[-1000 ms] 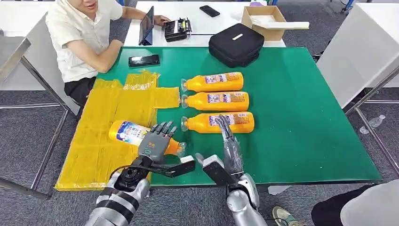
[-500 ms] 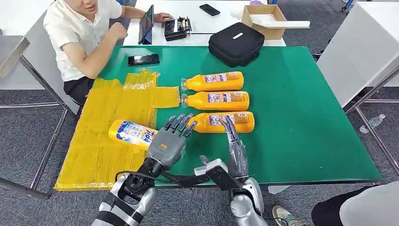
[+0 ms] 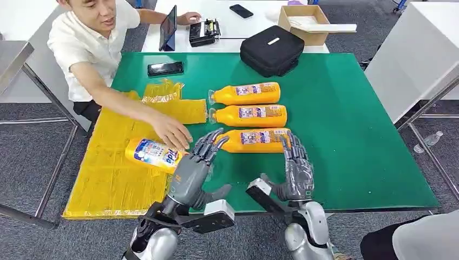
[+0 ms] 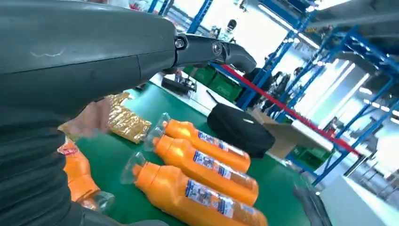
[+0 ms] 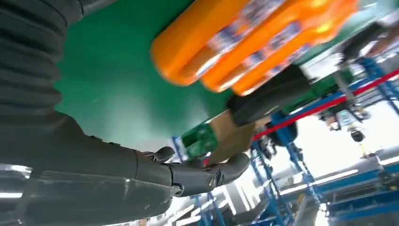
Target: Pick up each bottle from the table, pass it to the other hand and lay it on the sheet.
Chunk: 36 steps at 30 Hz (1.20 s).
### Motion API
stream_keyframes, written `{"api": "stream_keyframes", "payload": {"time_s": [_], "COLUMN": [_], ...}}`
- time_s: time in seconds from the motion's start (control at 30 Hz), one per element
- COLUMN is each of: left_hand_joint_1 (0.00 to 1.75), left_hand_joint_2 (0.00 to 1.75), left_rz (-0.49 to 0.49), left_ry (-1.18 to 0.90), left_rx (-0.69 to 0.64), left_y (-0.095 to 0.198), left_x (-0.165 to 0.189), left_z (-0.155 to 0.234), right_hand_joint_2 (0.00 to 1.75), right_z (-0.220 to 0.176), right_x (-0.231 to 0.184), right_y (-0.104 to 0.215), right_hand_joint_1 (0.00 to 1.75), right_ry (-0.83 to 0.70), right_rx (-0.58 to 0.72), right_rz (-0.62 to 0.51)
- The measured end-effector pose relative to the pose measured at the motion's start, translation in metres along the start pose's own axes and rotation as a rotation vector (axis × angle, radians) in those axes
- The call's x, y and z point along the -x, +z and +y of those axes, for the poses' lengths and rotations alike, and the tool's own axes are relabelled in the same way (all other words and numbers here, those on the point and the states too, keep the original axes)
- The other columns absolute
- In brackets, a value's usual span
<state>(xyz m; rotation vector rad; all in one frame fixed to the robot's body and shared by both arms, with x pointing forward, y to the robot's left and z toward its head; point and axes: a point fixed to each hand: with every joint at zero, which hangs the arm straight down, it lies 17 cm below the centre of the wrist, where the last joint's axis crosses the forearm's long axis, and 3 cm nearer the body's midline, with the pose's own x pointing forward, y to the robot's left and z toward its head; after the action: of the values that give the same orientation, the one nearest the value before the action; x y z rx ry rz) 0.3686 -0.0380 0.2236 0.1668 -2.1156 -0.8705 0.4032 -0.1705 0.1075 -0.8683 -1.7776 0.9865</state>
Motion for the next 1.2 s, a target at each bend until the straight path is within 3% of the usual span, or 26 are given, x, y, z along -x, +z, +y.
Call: {"api": "stream_keyframes", "payload": {"time_s": [0.17, 0.5, 0.53, 0.57, 0.6, 0.77, 1.2], "left_hand_joint_1": [0.0, 0.0, 0.0, 0.0, 0.0, 0.0, 0.0], "left_hand_joint_2": [1.75, 1.75, 0.0, 0.0, 1.75, 1.75, 1.75], "left_rz": [0.069, 0.152, 0.163, 0.177, 0.191, 0.276, 0.23], "left_ry": [0.123, 0.271, 0.296, 0.321, 0.341, 0.398, 0.374], "left_rx": [-0.069, -0.092, -0.096, -0.101, -0.106, -0.11, -0.145], "left_y": [0.003, 0.008, 0.008, 0.009, 0.01, 0.017, 0.02], "left_x": [0.019, 0.042, 0.044, 0.047, 0.05, 0.063, 0.043], "left_z": [0.016, 0.018, 0.017, 0.018, 0.018, 0.014, 0.03], "right_hand_joint_2": [1.75, 1.75, 1.75, 1.75, 1.75, 1.75, 1.75], "right_z": [-0.001, -0.001, -0.001, 0.0, 0.0, 0.011, 0.037], "right_x": [0.028, 0.03, 0.031, 0.031, 0.033, 0.049, 0.078], "right_y": [0.012, 0.017, 0.018, 0.019, 0.02, 0.035, 0.072], "right_hand_joint_1": [0.0, 0.0, 0.0, 0.0, 0.0, 0.0, 0.0], "right_ry": [0.064, 0.076, 0.082, 0.091, 0.099, 0.145, 0.18], "right_rx": [-0.026, -0.051, -0.054, -0.057, -0.062, -0.132, -0.285], "right_rz": [0.034, 0.025, 0.025, 0.025, 0.03, 0.078, 0.166]}}
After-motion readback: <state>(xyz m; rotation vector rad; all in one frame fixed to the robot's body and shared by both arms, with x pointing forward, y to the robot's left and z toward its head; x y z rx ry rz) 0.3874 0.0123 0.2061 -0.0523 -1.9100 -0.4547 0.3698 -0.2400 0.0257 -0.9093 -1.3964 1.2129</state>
